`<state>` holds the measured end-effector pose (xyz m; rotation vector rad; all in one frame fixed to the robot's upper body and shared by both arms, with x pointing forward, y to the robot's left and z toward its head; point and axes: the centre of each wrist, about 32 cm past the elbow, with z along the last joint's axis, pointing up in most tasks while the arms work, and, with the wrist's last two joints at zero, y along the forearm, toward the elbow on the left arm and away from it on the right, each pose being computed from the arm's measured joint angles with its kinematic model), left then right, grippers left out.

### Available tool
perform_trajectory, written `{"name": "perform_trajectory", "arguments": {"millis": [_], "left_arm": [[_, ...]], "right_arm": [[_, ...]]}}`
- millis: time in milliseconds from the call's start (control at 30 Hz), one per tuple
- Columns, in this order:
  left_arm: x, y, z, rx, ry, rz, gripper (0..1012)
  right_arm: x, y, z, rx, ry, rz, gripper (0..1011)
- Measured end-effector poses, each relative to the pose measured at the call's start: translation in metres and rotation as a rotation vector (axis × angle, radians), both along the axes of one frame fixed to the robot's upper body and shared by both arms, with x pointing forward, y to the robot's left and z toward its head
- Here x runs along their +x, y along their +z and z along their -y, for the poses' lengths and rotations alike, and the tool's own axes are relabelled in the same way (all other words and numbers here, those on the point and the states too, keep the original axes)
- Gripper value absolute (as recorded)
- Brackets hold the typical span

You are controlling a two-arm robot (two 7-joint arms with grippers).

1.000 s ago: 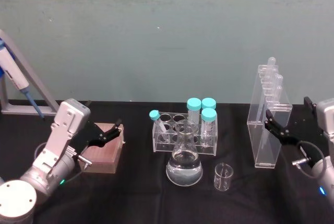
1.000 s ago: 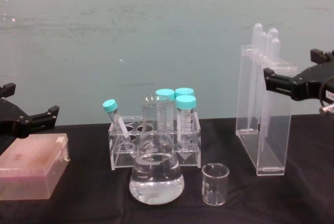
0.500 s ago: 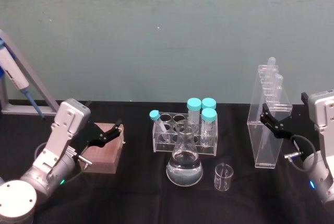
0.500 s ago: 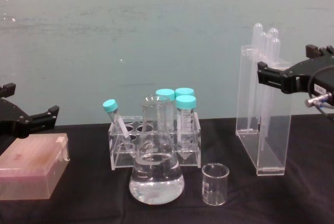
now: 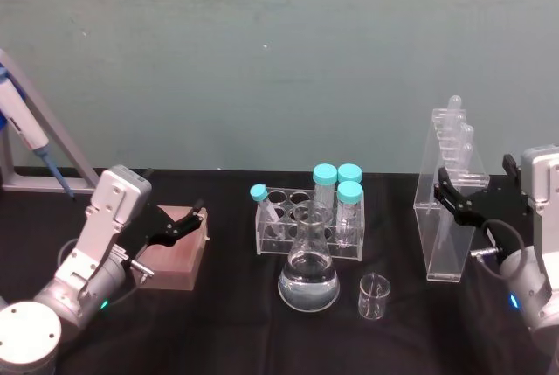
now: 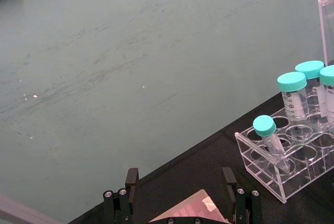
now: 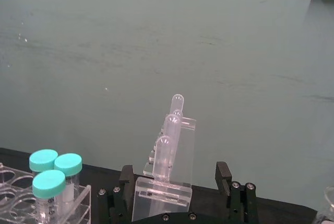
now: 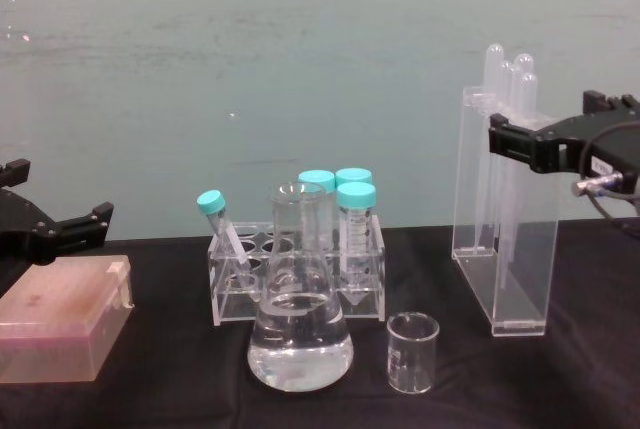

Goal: Place the experimental apparatus aside using one hand.

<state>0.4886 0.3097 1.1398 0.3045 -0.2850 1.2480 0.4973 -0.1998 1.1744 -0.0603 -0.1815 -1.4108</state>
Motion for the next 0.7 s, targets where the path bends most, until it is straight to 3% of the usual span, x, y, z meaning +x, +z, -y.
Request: {"name": "perform_trajectory", "arguments": {"millis": [300, 700], "left_arm": [[0.0000, 0.0000, 0.0000, 0.000, 0.000, 0.000, 1000], [0.0000, 0.0000, 0.0000, 0.000, 0.000, 0.000, 1000]], "right_arm": [[0.003, -0.001, -0.005, 0.048, -0.005, 0.001, 1000], [0.005, -0.002, -0.013, 0.051, -0.010, -0.010, 1000]]}}
